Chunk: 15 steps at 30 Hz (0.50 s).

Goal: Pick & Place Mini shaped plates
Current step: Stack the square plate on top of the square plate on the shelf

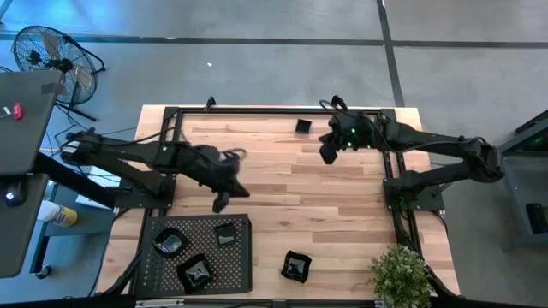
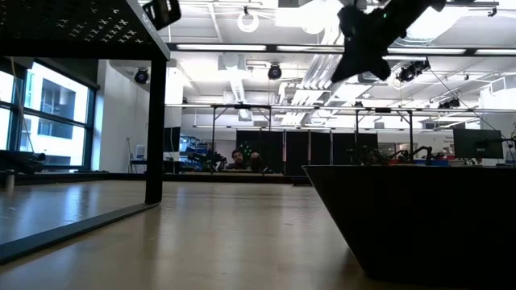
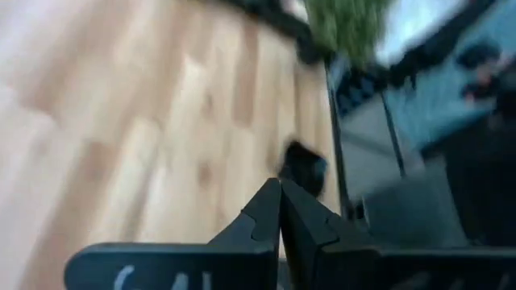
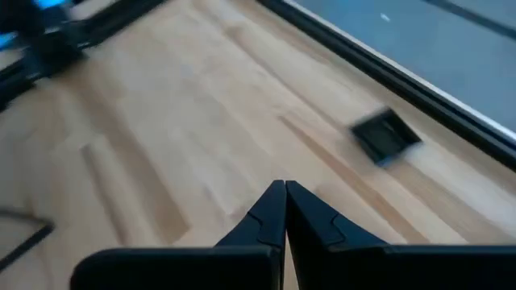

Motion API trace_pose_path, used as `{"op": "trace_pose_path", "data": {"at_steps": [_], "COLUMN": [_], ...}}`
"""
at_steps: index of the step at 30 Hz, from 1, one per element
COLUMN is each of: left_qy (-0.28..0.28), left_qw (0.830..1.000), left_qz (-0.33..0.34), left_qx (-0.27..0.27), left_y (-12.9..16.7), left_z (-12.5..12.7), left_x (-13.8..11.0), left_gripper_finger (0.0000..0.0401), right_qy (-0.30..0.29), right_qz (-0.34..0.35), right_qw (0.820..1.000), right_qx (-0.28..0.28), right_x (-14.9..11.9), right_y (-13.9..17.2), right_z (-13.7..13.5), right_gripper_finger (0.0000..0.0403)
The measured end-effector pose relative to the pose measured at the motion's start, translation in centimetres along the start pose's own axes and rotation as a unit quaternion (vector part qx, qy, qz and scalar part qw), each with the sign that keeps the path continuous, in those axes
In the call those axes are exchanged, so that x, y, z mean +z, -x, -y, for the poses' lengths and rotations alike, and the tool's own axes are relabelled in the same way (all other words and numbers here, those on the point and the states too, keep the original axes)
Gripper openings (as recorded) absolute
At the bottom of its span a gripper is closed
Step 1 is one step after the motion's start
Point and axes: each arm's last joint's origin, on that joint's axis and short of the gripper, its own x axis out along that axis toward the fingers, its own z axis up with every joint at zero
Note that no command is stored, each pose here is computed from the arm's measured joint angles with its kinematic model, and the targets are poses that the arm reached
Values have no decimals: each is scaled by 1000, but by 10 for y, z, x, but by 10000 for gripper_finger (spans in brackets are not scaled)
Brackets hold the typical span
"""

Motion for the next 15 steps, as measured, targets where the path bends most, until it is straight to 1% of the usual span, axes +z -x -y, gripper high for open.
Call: {"op": "trace_pose_path", "data": {"at_steps": [2, 4, 6, 7, 9, 11, 14, 15], "left_qy": [5, 7, 12, 15, 23, 33, 63, 75], "left_qw": [997, 988, 973, 965, 951, 939, 927, 926], "left_qz": [72, 147, 225, 254, 300, 327, 342, 340], "left_qx": [14, 38, 56, 65, 77, 97, 138, 146], "left_y": [2, 7, 10, 11, 11, 10, 6, 5], "left_z": [-9, -18, -24, -27, -34, -40, -48, -49], "left_x": [-1, -4, -6, -8, -15, -21, -29, -31], "left_gripper_finger": [3, 5, 3, 2, 1, 1, 1, 1], "right_qy": [-27, -54, -100, -123, -152, -173, -211, -222], "right_qz": [-8, -10, 3, 9, 17, 7, -9, -19], "right_qw": [999, 998, 992, 987, 980, 974, 967, 965], "right_qx": [-21, -43, -81, -103, -131, -150, -144, -139], "right_x": [1, 3, 6, 8, 11, 12, 13, 12], "right_y": [-4, -8, -11, -12, -17, -24, -45, -54], "right_z": [10, 19, 31, 37, 50, 65, 86, 91], "right_gripper_finger": [3, 3, 3, 3, 7, 13, 26, 32]}}
